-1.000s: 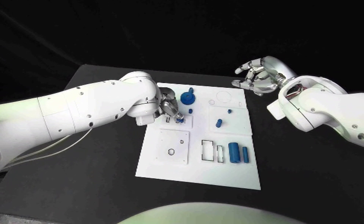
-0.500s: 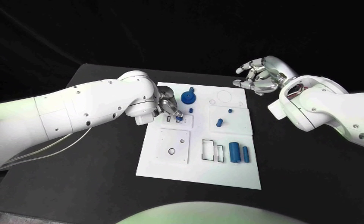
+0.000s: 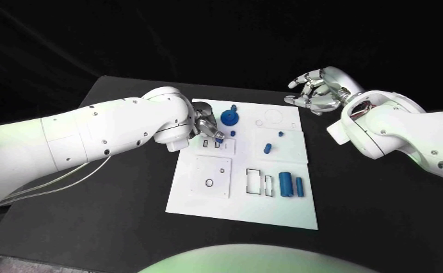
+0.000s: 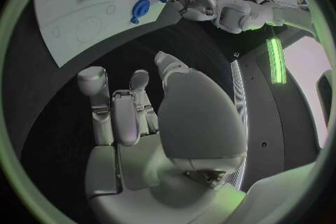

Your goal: Assemble the parts on the task board

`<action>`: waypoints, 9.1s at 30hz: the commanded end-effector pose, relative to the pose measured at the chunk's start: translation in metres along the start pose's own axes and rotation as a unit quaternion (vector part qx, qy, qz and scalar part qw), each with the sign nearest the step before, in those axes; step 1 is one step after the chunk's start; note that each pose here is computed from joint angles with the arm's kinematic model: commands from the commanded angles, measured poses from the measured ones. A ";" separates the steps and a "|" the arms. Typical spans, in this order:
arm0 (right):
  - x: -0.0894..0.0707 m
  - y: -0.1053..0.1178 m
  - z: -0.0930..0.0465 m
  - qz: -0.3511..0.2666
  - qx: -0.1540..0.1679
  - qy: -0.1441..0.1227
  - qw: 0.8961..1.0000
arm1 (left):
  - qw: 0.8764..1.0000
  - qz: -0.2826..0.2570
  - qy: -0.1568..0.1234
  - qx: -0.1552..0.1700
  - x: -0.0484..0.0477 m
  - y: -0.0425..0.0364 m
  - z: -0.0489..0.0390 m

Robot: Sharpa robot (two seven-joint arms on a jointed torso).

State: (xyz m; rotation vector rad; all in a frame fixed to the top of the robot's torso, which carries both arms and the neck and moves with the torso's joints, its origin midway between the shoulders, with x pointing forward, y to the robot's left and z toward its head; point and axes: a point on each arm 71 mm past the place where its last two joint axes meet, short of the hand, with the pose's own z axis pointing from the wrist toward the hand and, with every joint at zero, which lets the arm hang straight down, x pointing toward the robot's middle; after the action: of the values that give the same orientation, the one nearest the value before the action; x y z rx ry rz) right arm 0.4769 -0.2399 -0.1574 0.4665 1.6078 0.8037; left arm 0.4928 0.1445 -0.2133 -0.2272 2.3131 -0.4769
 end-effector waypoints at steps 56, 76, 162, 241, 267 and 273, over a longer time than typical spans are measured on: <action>0.002 0.000 0.000 0.001 -0.005 0.004 1.000 | 0.996 0.086 0.003 -0.020 0.0081 0.0022 0.0061; 0.002 0.000 -0.001 0.002 -0.006 0.003 1.000 | 0.996 0.091 0.018 -0.016 0.0119 0.0011 0.0050; 0.001 -0.001 -0.001 0.005 -0.006 0.000 1.000 | 0.995 0.093 0.010 -0.018 0.0130 0.0009 0.0086; 0.001 -0.002 0.000 0.004 -0.005 -0.001 1.000 | 0.993 0.088 0.063 -0.038 -0.0087 -0.0066 0.0166; 0.001 -0.002 0.001 0.004 -0.006 0.000 1.000 | 0.992 0.089 0.078 -0.035 -0.0042 -0.0089 0.0159; 0.001 -0.002 0.001 0.004 -0.006 -0.001 1.000 | 0.992 0.089 0.079 -0.039 -0.0045 -0.0088 0.0178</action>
State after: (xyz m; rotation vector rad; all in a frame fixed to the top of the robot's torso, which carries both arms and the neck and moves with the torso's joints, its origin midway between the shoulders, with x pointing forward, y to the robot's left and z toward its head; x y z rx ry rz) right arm 0.4779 -0.2410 -0.1596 0.4776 1.6023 0.8125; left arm 0.5094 0.1347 -0.2184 -0.0321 2.4645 -0.3228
